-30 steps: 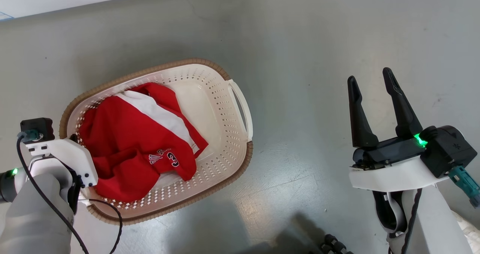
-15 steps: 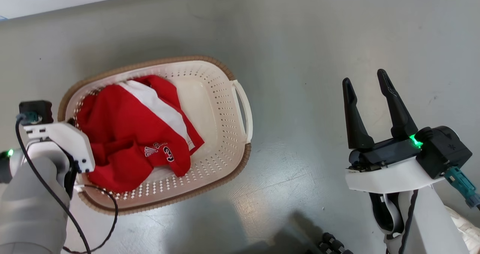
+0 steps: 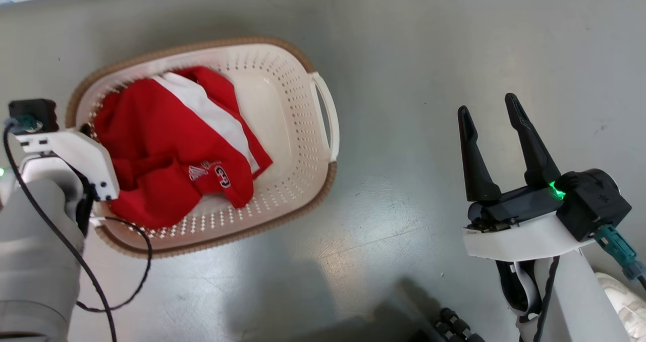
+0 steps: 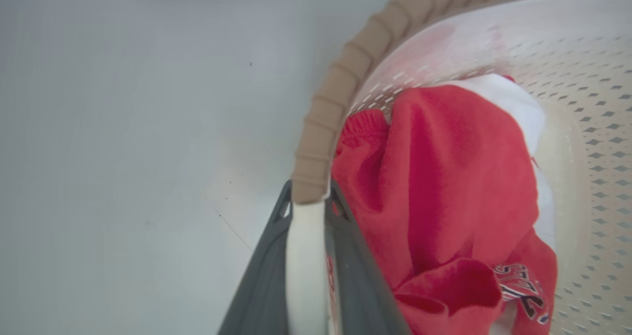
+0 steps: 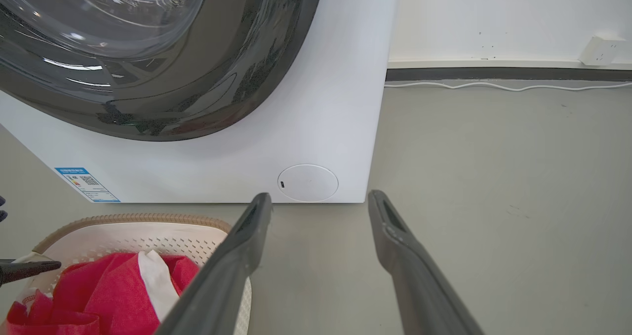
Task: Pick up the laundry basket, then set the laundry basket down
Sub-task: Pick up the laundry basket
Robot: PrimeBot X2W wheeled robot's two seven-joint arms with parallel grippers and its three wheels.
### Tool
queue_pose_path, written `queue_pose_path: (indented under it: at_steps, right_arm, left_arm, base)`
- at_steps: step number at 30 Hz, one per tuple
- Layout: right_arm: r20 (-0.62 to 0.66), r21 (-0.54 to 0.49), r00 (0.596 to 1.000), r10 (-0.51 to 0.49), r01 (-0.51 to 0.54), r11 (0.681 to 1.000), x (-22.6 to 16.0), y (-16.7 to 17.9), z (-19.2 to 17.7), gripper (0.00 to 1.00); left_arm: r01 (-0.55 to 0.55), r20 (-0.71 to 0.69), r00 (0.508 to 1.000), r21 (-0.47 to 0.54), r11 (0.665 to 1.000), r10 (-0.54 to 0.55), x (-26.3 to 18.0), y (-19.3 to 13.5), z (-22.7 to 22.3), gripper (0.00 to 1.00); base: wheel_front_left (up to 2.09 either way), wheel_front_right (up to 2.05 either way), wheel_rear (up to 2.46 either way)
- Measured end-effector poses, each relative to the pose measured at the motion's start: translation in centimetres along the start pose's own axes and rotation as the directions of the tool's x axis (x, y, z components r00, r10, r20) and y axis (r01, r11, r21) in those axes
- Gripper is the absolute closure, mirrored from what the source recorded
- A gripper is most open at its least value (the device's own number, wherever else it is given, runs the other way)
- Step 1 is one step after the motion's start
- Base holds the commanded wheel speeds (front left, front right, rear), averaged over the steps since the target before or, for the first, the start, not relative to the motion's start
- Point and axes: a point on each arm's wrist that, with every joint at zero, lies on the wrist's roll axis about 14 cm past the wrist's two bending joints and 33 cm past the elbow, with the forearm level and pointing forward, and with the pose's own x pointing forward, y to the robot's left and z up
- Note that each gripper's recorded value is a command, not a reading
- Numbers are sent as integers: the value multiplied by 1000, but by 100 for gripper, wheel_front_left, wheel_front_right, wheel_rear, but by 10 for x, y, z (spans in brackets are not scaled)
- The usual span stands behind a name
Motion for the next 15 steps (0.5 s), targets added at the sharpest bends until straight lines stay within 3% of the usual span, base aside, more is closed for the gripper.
queue_pose_path:
  at_steps: [15]
  right_arm:
    - [-11, -9, 1000, 27, -27, 1000, 10, 8, -8, 0]
  left_arm:
    - [1, 6, 1000, 42, 999, -2, 11, 6, 9, 100]
  base:
    - [0, 0, 0]
